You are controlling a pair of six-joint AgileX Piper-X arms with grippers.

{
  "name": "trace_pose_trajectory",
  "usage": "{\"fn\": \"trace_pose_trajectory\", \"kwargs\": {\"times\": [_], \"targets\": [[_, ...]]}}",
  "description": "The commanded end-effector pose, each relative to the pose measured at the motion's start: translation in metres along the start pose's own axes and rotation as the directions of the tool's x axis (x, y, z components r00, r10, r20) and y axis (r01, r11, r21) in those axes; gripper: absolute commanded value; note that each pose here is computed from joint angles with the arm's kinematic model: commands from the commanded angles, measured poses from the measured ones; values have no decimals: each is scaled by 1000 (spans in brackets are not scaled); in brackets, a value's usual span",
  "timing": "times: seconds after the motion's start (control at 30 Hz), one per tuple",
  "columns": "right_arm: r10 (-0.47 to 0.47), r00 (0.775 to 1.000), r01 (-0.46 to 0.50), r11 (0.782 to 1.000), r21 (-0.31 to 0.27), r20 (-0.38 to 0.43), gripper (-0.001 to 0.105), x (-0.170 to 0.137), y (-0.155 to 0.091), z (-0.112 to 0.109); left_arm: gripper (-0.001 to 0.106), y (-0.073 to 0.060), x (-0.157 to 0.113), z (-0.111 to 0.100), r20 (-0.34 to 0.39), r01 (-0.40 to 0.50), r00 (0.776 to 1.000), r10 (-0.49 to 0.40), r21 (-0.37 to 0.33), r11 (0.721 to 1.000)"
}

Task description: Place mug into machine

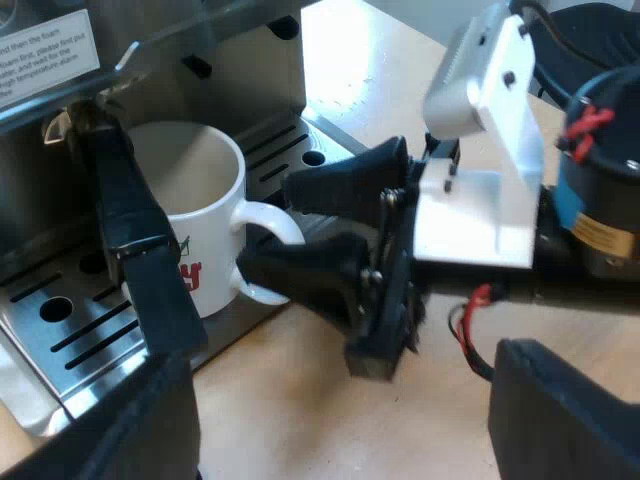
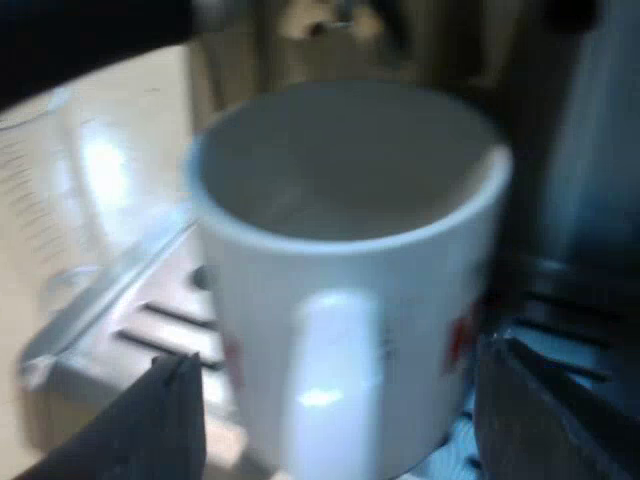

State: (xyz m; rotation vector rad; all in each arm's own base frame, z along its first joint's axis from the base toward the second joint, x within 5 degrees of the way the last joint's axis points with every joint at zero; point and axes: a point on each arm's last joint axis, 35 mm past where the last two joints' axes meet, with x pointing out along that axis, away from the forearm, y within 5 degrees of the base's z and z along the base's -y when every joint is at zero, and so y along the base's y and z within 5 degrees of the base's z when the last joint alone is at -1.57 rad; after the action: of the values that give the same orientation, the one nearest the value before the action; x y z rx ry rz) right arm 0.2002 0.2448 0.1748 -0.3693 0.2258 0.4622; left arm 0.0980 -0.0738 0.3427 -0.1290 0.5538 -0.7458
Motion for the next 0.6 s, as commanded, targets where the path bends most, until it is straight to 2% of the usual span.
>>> {"fn": "trace_pose_trajectory", "kwargs": {"times": [0.03,0.17,0.6], "targets": [[-3,999,3,1000,17,33,55,9,-8,8,63,-1,-1,2,13,7,1000,-7,4,1000],[42,998,-43,999,14,36,54,14,-5,9,63,-1,-1,2,13,7,1000,-7,4,1000],[21,1000,-21,1000,8,16,54,34,4,6,63,-1,-1,2,13,7,1000,-7,4,1000]]}}
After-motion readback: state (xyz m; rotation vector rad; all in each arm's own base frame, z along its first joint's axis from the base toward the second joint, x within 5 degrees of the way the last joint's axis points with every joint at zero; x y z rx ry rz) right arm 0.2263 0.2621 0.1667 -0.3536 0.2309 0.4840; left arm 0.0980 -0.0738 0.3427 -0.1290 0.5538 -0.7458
